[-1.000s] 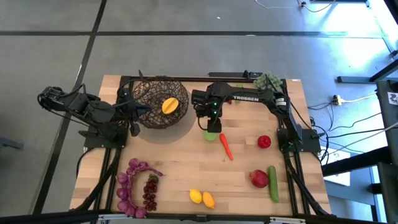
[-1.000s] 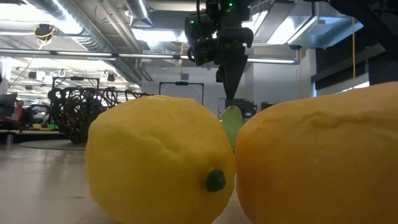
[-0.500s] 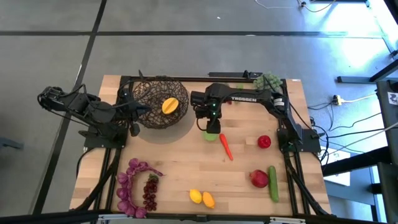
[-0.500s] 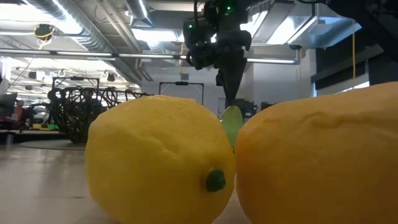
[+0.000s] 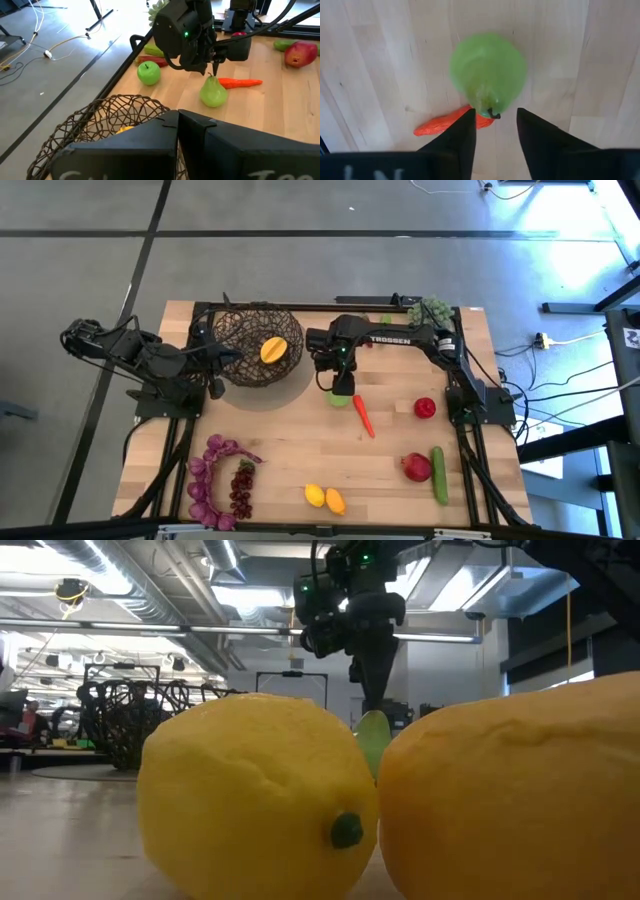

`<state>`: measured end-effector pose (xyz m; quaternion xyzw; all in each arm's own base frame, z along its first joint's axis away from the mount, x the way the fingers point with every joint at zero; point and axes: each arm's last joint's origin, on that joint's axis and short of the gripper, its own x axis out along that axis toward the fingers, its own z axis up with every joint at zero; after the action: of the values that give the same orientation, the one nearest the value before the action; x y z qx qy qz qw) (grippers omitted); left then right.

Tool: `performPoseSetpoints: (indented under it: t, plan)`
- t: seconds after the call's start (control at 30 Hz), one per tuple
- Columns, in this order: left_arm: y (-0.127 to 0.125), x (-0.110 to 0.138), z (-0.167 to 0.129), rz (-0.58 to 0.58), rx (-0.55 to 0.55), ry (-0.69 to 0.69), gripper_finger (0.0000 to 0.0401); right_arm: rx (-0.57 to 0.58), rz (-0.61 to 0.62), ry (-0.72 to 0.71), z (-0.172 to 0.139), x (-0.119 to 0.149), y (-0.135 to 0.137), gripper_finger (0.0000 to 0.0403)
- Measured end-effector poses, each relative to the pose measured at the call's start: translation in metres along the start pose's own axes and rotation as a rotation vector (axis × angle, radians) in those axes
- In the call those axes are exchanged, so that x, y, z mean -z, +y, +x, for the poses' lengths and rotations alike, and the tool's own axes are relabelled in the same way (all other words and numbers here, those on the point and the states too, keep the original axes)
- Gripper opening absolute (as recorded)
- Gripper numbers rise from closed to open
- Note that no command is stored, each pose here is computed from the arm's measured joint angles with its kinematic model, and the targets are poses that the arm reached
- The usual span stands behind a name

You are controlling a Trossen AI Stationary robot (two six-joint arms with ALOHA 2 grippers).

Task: Build produce basket
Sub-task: Put the green pear into the black wire basket

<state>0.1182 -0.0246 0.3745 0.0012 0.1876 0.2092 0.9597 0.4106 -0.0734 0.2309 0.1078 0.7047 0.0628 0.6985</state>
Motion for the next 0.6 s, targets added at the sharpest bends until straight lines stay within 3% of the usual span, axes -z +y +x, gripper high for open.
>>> performPoseSetpoints:
  t: [0.23, 0.6]
  plan:
    - [0.0, 0.0, 0.0, 0.0, 0.0, 0.0, 0.0, 0.0, -0.002, -0.005, -0.0001, -0.0004, 0.0, 0.0073]
    - [0.0, 0.0, 0.0, 0.0, 0.0, 0.0, 0.0, 0.0, -0.005, -0.005, 0.0, -0.0005, 0.0, 0.002]
